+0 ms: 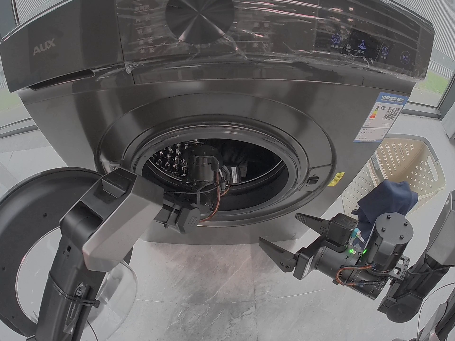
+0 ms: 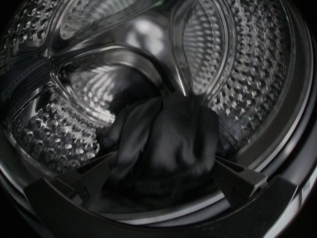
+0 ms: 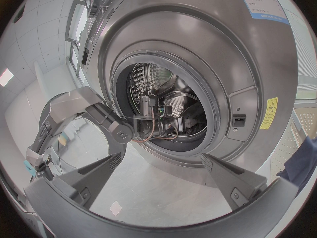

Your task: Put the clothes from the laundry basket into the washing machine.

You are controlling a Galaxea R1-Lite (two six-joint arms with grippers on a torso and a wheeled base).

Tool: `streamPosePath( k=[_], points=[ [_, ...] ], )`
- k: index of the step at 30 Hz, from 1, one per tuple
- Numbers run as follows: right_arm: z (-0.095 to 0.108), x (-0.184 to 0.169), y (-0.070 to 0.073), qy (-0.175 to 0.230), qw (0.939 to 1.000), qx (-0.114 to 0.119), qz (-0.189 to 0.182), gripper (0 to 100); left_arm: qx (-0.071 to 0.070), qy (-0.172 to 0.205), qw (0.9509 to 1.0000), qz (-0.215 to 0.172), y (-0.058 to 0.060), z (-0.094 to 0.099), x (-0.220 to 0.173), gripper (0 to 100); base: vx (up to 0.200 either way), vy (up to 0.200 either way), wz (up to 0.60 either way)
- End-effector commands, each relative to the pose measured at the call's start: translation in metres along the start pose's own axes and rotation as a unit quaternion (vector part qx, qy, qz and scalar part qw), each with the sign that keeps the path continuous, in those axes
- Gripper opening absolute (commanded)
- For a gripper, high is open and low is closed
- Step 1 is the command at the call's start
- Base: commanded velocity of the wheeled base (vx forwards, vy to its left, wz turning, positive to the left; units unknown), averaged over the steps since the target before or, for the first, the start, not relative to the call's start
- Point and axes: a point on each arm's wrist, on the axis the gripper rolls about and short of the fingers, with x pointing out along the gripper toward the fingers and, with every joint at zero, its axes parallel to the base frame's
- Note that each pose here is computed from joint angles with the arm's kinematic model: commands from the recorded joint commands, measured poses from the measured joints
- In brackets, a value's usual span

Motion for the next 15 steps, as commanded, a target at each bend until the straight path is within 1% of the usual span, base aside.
streamPosePath(
  k=[1,2,3,4,5,7,9,10,13,14,15],
  points=[
    [0.001,-0.001,0.0,-0.001,1.0,0.0,0.0,100,0.044,0.036,0.9983,-0.016,-0.01,0.026,-0.058,100,0.0,0.0,0.0],
    [0.001,-0.001,0.0,-0.001,1.0,0.0,0.0,100,0.046,0.035,0.9982,-0.018,-0.011,0.027,-0.062,100,0.0,0.0,0.0],
    [0.001,-0.001,0.0,-0.001,1.0,0.0,0.0,100,0.051,0.029,0.9979,-0.026,-0.015,0.028,-0.072,100,0.0,0.0,0.0],
    [0.001,-0.001,0.0,-0.002,1.0,0.0,0.0,100,0.053,0.026,0.9979,-0.028,-0.016,0.029,-0.075,100,0.0,0.0,0.0],
    [0.001,-0.001,0.0,-0.001,1.0,0.0,-0.001,100,0.059,0.022,0.9975,-0.033,-0.018,0.029,-0.085,100,0.0,0.0,0.0],
    [0.0,-0.002,0.0,0.001,1.0,0.0,-0.001,100,0.073,0.023,0.9963,-0.039,-0.017,0.029,-0.1,100,0.0,0.0,0.0],
    [-0.001,-0.003,-0.001,0.005,1.0,0.0,-0.001,100,0.076,0.029,0.9954,-0.051,-0.018,0.031,-0.118,100,0.0,0.0,0.0],
    [-0.002,-0.004,-0.001,0.007,1.0,0.0,-0.002,100,0.08,0.037,0.9944,-0.058,-0.019,0.029,-0.128,100,0.0,0.0,0.0],
    [-0.007,-0.009,-0.001,0.02,0.9998,-0.001,-0.001,100,0.083,0.06,0.991,-0.086,-0.022,0.023,-0.157,100,0.0,0.0,0.0],
    [-0.007,-0.01,-0.001,0.022,0.9998,-0.001,-0.001,100,0.084,0.063,0.9906,-0.088,-0.022,0.023,-0.16,100,0.0,0.0,0.0],
    [-0.01,-0.013,-0.001,0.029,0.9996,-0.002,0.0,100,0.088,0.073,0.9889,-0.095,-0.022,0.019,-0.174,100,0.0,0.0,0.0]
  ],
)
